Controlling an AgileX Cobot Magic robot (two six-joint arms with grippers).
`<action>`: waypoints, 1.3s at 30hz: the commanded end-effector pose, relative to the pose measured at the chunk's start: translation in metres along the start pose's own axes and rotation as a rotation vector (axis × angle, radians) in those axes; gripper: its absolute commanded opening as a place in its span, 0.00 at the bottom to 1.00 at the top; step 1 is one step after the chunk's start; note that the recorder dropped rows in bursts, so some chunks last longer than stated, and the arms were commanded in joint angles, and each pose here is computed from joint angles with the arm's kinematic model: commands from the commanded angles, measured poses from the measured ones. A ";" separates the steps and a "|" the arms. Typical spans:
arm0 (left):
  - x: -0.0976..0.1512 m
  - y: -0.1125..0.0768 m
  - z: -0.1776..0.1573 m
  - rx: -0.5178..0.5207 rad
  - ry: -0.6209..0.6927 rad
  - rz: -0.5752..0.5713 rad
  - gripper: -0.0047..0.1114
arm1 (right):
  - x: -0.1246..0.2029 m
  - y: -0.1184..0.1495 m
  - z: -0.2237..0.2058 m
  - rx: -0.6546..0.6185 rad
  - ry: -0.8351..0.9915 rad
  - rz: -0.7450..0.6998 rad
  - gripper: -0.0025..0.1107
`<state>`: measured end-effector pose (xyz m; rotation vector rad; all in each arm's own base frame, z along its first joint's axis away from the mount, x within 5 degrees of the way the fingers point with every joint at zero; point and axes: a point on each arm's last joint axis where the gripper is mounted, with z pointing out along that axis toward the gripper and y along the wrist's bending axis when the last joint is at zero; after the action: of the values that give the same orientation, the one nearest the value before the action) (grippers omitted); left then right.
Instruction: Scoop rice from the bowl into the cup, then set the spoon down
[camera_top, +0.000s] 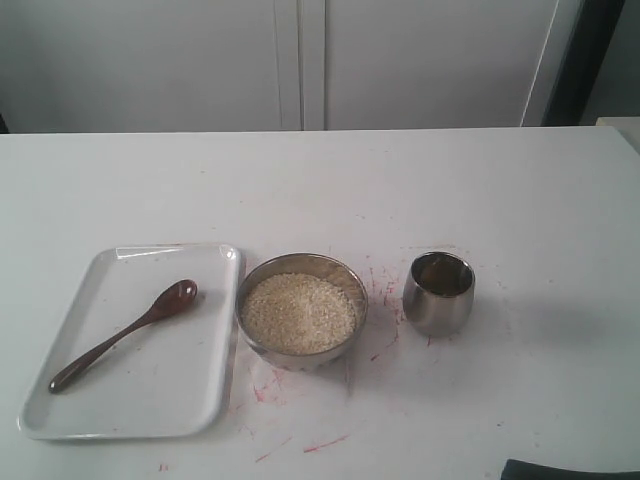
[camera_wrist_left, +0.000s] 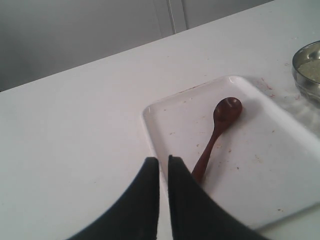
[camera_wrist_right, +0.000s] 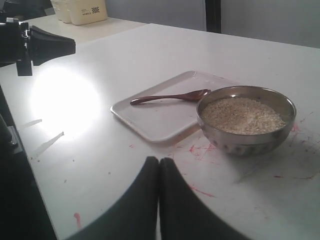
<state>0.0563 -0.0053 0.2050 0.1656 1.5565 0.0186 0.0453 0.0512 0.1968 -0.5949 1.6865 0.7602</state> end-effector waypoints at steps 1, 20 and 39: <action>-0.001 0.000 0.000 -0.002 -0.005 -0.005 0.16 | 0.002 -0.002 0.000 0.018 0.001 0.009 0.02; -0.001 0.000 0.000 -0.002 -0.005 -0.005 0.16 | 0.002 -0.036 -0.011 0.532 -0.034 0.073 0.02; -0.001 0.000 0.000 -0.002 -0.005 -0.005 0.16 | 0.008 -0.054 -0.027 0.883 0.020 0.068 0.02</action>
<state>0.0563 -0.0053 0.2050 0.1656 1.5565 0.0186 0.0653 -0.0025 0.1849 0.0730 1.8577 0.0506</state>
